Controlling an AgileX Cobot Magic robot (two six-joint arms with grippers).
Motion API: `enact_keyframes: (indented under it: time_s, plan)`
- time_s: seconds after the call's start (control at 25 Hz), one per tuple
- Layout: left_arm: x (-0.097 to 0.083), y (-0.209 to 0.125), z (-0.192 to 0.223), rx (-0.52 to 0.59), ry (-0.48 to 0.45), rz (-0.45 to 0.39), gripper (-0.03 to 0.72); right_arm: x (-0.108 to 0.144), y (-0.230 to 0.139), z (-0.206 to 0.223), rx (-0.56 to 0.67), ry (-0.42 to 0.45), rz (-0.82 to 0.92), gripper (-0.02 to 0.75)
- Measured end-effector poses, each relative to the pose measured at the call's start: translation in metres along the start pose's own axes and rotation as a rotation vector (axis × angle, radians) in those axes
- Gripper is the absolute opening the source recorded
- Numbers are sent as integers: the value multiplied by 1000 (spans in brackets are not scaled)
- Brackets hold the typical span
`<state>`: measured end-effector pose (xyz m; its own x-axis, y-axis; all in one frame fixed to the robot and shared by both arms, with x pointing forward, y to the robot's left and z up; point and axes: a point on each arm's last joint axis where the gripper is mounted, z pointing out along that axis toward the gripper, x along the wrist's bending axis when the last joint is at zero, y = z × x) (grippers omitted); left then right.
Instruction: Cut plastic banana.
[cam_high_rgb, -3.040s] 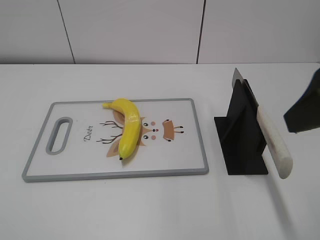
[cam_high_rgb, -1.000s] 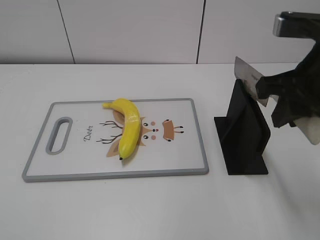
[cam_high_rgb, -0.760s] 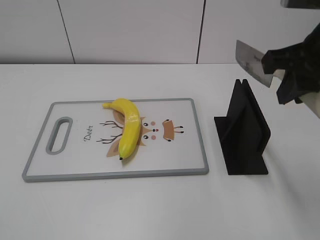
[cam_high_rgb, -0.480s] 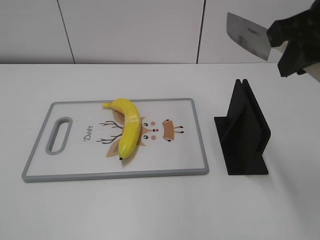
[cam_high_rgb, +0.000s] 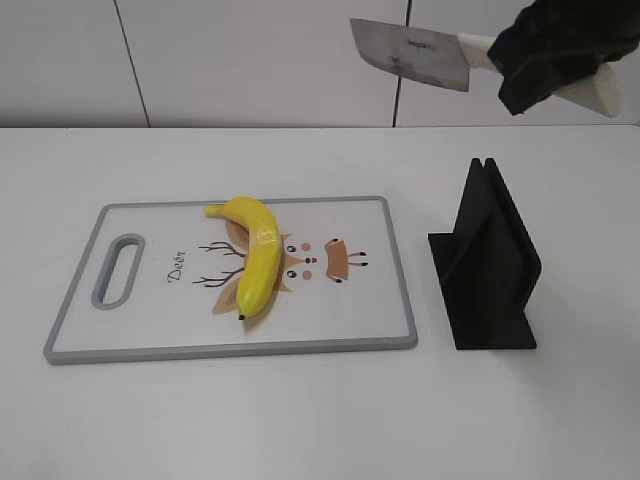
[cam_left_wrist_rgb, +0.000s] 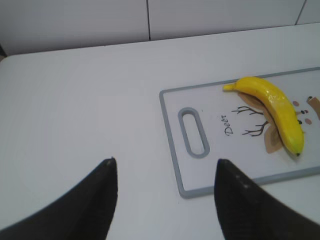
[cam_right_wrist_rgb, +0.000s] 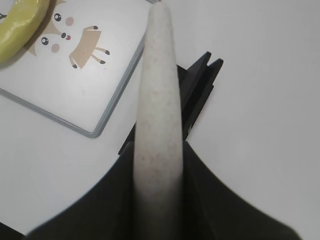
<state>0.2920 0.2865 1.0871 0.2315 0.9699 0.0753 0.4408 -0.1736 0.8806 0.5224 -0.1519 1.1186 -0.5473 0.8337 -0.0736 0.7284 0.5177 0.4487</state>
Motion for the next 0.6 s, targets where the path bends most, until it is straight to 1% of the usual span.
enact_keyframes:
  time_s: [0.16, 0.4, 0.52, 0.6]
  plan:
    - [7, 33, 28, 0, -31, 57, 579, 0, 18, 14, 4, 23, -190, 172]
    - [16, 83, 75, 55, -121, 150, 579, 2, 32, 37, 20, 69, -381, 172]
    - [18, 110, 99, 45, -190, 229, 579, 5, 36, 51, 6, 99, -478, 171]
    - [17, 127, 113, 46, -268, 292, 579, 7, 38, 59, -8, 123, -561, 171]
